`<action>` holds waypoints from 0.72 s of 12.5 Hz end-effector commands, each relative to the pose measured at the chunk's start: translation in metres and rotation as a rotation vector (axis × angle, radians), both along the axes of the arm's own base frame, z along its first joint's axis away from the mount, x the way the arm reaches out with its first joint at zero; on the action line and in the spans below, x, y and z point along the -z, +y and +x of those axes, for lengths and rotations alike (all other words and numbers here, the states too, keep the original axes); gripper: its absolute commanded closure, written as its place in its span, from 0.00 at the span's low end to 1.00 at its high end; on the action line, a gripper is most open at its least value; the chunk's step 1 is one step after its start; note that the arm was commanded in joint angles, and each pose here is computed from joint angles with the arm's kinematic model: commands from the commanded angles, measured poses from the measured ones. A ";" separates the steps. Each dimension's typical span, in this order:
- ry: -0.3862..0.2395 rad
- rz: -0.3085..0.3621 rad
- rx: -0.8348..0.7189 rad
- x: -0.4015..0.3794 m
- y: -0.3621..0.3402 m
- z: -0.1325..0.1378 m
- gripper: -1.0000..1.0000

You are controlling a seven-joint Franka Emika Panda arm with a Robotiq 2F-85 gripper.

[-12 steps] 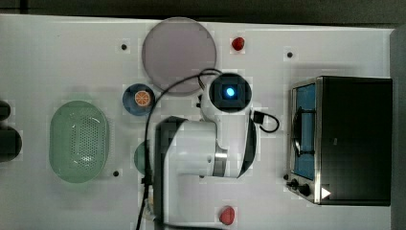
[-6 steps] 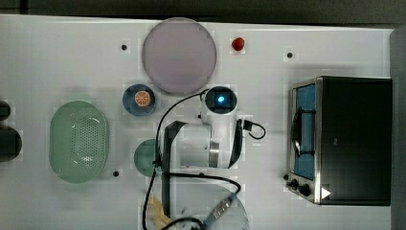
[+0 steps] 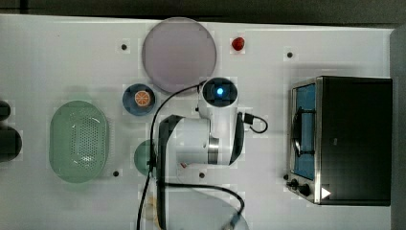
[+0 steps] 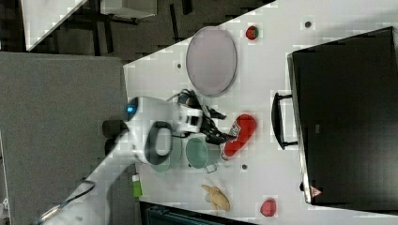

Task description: Pick Ketchup from oven and place it on table.

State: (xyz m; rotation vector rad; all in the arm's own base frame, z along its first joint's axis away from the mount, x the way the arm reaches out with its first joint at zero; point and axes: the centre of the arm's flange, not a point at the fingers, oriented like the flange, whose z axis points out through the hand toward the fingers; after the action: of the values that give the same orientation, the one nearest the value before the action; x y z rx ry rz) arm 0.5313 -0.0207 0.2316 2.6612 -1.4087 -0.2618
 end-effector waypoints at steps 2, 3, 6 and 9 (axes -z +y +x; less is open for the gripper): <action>-0.248 0.037 0.057 -0.187 0.001 0.038 0.00; -0.266 0.041 0.051 -0.223 0.002 0.040 0.00; -0.282 0.049 0.033 -0.312 0.009 0.040 0.00; -0.257 0.047 0.027 -0.359 0.011 0.035 0.00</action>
State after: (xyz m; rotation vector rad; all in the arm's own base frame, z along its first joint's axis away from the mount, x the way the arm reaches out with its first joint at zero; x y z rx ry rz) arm 0.5535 0.0031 0.6424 2.8888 -1.4347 0.2419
